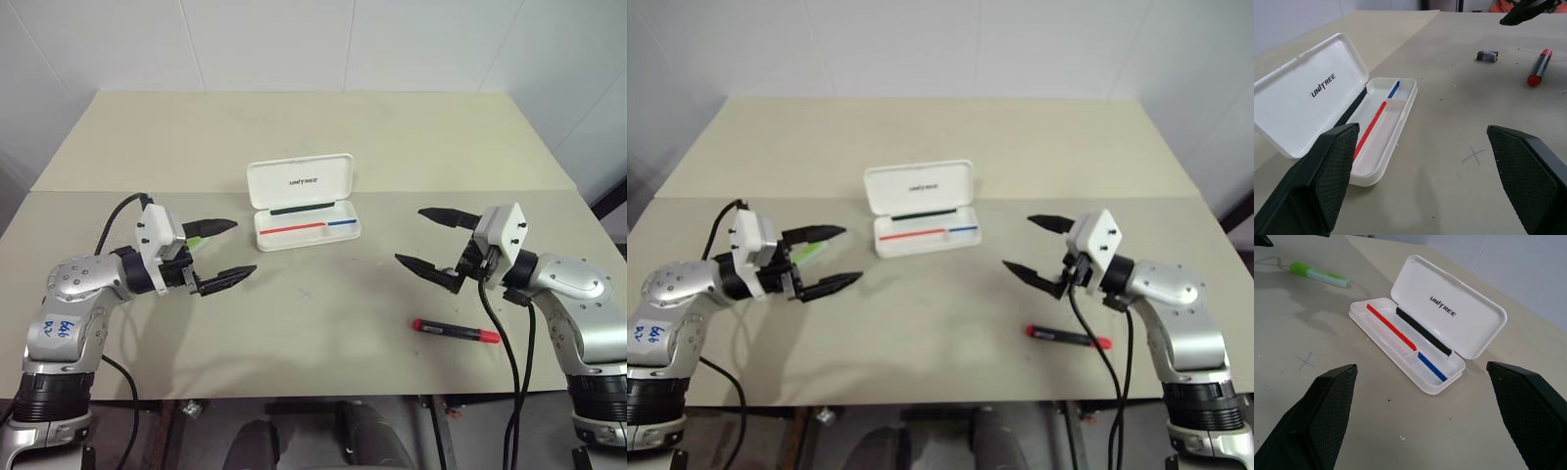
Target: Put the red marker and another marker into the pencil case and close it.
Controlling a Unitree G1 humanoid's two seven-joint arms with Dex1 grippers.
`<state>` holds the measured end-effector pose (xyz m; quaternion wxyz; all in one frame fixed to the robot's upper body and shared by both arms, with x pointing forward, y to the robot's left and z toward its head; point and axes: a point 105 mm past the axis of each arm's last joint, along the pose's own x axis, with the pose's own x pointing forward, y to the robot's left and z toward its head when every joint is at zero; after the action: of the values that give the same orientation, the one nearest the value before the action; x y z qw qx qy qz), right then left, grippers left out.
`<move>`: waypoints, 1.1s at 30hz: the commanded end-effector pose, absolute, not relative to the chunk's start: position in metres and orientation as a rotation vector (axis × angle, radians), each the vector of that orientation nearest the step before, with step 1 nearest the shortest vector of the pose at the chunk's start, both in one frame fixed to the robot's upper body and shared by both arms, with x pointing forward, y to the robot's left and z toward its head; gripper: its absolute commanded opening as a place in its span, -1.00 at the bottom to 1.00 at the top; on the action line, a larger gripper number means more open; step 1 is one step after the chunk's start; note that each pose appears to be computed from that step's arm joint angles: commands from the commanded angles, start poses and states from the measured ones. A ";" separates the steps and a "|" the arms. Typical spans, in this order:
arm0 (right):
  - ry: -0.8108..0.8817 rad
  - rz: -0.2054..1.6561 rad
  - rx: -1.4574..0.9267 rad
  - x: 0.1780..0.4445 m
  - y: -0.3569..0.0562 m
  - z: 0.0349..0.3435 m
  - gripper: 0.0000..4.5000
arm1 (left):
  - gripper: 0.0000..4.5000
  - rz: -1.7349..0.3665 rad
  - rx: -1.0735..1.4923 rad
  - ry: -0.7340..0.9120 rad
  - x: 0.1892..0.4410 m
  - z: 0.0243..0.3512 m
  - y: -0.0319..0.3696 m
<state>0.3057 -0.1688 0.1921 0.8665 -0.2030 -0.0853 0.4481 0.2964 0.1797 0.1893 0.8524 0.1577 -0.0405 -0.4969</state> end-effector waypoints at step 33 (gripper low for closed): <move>-0.414 1.182 -0.392 0.278 -0.089 0.236 1.00 | 0.13 -1.178 0.767 0.154 0.392 0.160 0.128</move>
<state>0.2806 -0.0894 0.2290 0.7943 -0.1775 -0.1729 0.5547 0.3868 0.1291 0.1496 0.7627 0.3286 0.0851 -0.5504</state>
